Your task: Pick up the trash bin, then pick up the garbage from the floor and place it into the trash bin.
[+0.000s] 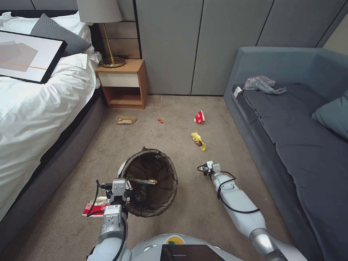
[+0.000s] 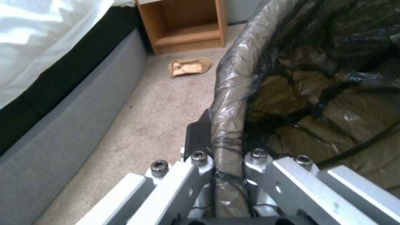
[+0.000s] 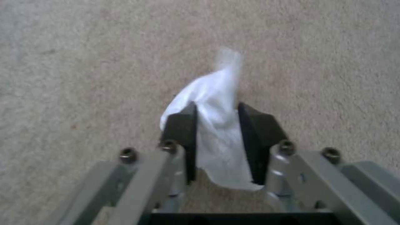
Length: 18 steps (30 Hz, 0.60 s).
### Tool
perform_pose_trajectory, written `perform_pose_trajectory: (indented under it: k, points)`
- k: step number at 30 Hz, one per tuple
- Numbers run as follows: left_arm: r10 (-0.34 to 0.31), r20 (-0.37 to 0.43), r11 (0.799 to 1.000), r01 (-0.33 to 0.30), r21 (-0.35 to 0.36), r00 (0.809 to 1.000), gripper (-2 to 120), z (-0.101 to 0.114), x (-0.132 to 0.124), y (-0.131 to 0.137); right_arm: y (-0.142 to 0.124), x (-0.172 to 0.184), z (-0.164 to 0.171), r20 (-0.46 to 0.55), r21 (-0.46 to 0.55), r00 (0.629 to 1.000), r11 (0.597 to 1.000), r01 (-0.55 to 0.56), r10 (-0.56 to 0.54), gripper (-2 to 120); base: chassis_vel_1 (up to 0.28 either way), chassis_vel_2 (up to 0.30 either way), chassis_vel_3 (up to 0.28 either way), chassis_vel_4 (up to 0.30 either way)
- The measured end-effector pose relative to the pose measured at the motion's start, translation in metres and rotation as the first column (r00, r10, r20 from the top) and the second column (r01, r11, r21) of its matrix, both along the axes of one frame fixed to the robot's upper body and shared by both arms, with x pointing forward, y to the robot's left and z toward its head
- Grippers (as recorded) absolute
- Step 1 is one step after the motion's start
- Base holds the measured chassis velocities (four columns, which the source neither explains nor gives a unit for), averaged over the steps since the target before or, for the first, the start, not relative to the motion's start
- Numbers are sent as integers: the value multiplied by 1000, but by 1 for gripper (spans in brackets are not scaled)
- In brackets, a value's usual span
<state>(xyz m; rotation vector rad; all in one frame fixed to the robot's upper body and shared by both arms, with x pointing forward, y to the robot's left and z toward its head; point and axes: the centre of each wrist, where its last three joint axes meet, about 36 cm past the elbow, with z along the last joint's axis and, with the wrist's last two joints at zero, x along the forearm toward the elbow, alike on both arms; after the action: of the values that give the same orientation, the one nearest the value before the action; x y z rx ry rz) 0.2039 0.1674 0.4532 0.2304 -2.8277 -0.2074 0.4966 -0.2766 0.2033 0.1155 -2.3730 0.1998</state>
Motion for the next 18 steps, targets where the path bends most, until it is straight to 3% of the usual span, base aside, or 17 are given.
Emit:
perform_pose_trajectory:
  k: [2,6,18]
  points:
    - [1,2,1000,-1,1,1000,0,0,1,1,-2,2,-1,5,-2,1000,1000,0,0,9,0,0,0,0]
    - [2,7,1000,-2,-1,1000,0,0,2,1,-4,3,0,10,-4,1000,1000,0,0,0,0,0,0,0]
    - [-3,3,1000,3,-6,1000,0,-2,5,0,-15,0,-2,45,-14,999,1000,-3,3,0,0,0,0,0]
